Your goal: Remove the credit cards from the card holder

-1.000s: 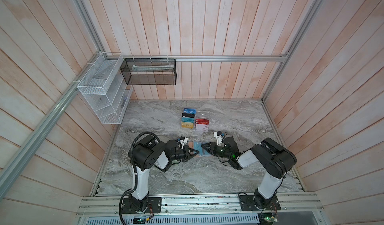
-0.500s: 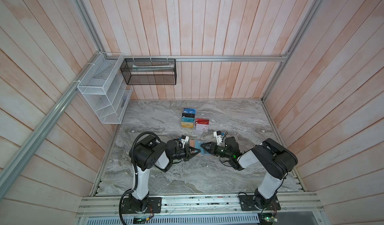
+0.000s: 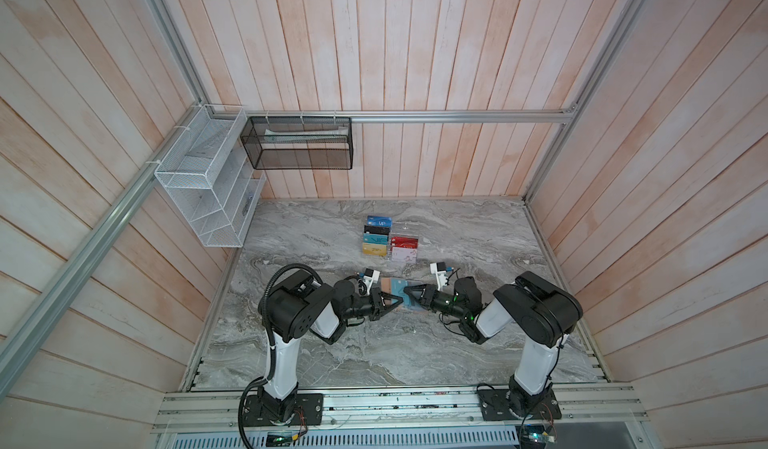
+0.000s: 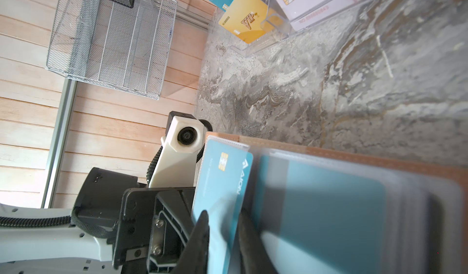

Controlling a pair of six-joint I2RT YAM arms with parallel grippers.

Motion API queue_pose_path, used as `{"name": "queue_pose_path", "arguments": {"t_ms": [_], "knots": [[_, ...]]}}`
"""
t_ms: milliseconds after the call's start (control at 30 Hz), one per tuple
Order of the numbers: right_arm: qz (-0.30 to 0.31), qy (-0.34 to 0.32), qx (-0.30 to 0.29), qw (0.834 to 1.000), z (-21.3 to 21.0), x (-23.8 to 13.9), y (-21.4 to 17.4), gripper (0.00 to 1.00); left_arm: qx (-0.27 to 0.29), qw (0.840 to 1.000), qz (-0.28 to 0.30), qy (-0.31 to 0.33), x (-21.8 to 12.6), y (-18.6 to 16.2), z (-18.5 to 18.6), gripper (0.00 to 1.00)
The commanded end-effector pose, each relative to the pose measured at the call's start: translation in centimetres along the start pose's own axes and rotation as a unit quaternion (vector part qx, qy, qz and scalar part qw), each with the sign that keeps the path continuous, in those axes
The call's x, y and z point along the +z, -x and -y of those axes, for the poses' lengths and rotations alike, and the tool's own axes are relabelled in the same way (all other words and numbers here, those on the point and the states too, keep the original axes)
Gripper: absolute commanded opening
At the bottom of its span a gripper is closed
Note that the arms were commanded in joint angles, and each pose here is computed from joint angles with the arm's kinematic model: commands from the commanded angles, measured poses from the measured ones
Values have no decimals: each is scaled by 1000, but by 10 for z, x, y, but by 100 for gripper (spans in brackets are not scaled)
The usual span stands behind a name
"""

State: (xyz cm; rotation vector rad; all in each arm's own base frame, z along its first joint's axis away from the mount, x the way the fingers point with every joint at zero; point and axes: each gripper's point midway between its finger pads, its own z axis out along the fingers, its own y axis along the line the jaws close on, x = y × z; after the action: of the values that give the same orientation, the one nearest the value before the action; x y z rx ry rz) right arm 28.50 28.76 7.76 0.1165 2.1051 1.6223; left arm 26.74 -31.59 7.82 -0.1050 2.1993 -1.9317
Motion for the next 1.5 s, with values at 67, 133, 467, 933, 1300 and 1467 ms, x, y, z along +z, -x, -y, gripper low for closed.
{"name": "queue_pose_path", "arguments": {"t_ms": [67, 133, 467, 933, 1300, 1467], "knots": [[7, 62, -20, 998, -26, -1, 4, 17, 51, 997, -22, -46, 5, -8, 31, 0], [7, 66, -21, 998, -27, -1, 5, 15, 51, 997, -23, -46, 5, -8, 31, 0], [18, 93, -19, 995, -34, -6, 8, 9, 43, 998, -23, -35, 7, -8, 24, 13], [17, 85, -8, 996, -17, -7, 5, 4, 41, 999, -19, -7, 2, -9, 18, 34], [22, 73, -7, 997, -8, -8, 6, 2, 75, 990, 2, 120, -12, 2, 2, 69], [19, 65, -9, 998, -4, -7, 6, 2, 80, 985, 11, 154, -22, 7, 0, 72]]}}
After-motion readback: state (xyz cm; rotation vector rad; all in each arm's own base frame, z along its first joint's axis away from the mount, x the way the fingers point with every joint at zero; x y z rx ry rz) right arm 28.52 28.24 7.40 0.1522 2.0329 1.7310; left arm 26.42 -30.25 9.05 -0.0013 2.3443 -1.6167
